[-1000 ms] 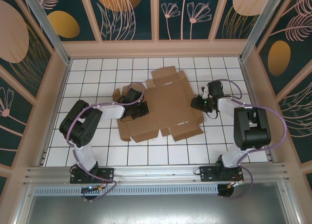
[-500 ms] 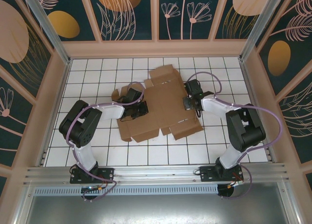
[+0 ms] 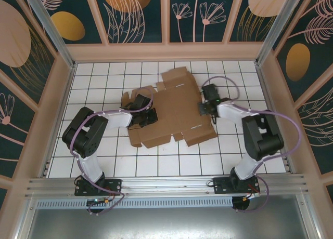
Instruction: Fold the paper box
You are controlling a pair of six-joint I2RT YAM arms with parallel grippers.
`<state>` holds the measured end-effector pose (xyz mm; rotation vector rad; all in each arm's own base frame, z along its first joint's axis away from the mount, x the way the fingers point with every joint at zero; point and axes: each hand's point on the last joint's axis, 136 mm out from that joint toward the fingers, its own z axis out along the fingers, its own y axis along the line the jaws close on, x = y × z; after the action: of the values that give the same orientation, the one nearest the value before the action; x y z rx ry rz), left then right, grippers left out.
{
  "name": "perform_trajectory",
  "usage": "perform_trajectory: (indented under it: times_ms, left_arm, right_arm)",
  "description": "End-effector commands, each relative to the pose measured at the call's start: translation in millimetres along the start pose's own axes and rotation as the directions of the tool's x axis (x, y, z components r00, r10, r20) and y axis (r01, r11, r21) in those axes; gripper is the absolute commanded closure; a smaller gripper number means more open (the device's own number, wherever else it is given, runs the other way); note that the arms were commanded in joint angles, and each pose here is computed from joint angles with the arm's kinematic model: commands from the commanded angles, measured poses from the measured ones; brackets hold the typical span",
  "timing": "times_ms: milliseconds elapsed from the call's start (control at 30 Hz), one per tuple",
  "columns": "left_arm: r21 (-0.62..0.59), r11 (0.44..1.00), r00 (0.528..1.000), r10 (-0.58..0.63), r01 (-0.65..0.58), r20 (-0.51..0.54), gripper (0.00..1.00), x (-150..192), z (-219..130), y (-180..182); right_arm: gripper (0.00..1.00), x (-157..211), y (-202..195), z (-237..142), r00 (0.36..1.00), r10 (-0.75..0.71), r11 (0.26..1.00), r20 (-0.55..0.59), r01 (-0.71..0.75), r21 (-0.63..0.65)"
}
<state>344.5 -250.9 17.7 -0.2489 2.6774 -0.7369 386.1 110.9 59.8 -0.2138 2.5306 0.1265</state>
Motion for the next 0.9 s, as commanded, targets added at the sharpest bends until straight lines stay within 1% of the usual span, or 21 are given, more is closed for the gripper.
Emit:
perform_trajectory:
  times_ms: [0, 33, 67, 167, 233, 267, 300, 333, 433, 500, 567, 600, 667, 733, 767, 800, 867]
  left_arm:
    - [-0.064, 0.998, 0.999, -0.015, 0.012, -0.037, 0.96, 14, 3, 20]
    - [-0.066, 0.998, 0.999, -0.015, 0.013, -0.039, 0.96, 15, 3, 21]
    - [-0.069, 0.998, 0.999, -0.013, 0.010, -0.041, 0.96, 15, 4, 22]
    - [-0.078, 0.997, 0.999, -0.007, 0.004, -0.042, 0.96, 15, 6, 23]
    - [-0.084, 0.996, 0.999, -0.007, 0.003, -0.046, 0.96, 16, 7, 25]
    - [-0.087, 0.996, 0.999, -0.006, 0.002, -0.047, 0.96, 16, 8, 26]
    - [-0.090, 0.996, 0.999, -0.004, 0.000, -0.046, 0.96, 16, 8, 27]
    - [-0.096, 0.995, 0.999, -0.004, 0.000, -0.047, 0.96, 17, 9, 28]
    - [-0.103, 0.995, 0.999, -0.002, -0.003, -0.053, 0.96, 18, 11, 30]
    - [-0.104, 0.995, 0.999, 0.000, -0.005, -0.052, 0.96, 18, 10, 31]
    - [-0.105, 0.994, 0.999, 0.002, -0.007, -0.049, 0.96, 17, 10, 30]
    - [-0.106, 0.994, 0.999, 0.004, -0.009, -0.048, 0.96, 16, 10, 30]
    - [-0.109, 0.994, 0.999, 0.007, -0.012, -0.050, 0.96, 16, 12, 31]
    - [-0.114, 0.993, 0.998, 0.007, -0.013, -0.055, 0.96, 17, 14, 32]
    - [-0.113, 0.994, 0.998, 0.008, -0.014, -0.054, 0.96, 17, 14, 32]
    - [-0.114, 0.993, 0.998, 0.008, -0.014, -0.055, 0.96, 17, 15, 32]
    - [-0.118, 0.993, 0.999, 0.010, -0.016, -0.050, 0.96, 15, 15, 32]
  right_arm:
    - [0.86, -21, 18, -29, 0.968, 0.242, 0.891, 0.059, -0.198, -0.408]
    - [0.83, -20, 21, -33, 0.965, 0.259, 0.860, 0.048, -0.208, -0.465]
    - [0.80, -20, 20, -32, 0.962, 0.270, 0.848, 0.039, -0.218, -0.482]
    - [0.69, -13, 11, -22, 0.951, 0.308, 0.825, -0.012, -0.274, -0.494]
    - [0.64, -6, 1, -12, 0.939, 0.339, 0.812, -0.056, -0.322, -0.488]
    - [0.58, -4, -1, -8, 0.933, 0.351, 0.799, -0.075, -0.341, -0.496]
    - [0.51, -2, -3, -4, 0.930, 0.356, 0.796, -0.089, -0.352, -0.492]
    - [0.46, 0, -6, 1, 0.928, 0.358, 0.797, -0.103, -0.361, -0.483]
    - [0.37, 3, -15, 11, 0.926, 0.362, 0.818, -0.109, -0.372, -0.439]
    - [0.36, 4, -14, 8, 0.925, 0.368, 0.804, -0.098, -0.370, -0.466]
    - [0.38, 4, -3, 2, 0.921, 0.373, 0.747, -0.113, -0.370, -0.552]
    - [0.39, 4, 6, -3, 0.918, 0.374, 0.702, -0.131, -0.372, -0.607]
    - [0.39, 2, 29, -13, 0.906, 0.374, 0.558, -0.198, -0.390, -0.732]
    - [0.39, 9, 40, -11, 0.883, 0.373, 0.459, -0.285, -0.442, -0.771]
    - [0.40, 15, 44, -5, 0.869, 0.366, 0.429, -0.333, -0.475, -0.768]
    - [0.41, 19, 45, 1, 0.858, 0.363, 0.425, -0.363, -0.500, -0.755]
    - [0.42, 28, 44, 12, 0.847, 0.359, 0.451, -0.392, -0.525, -0.721]
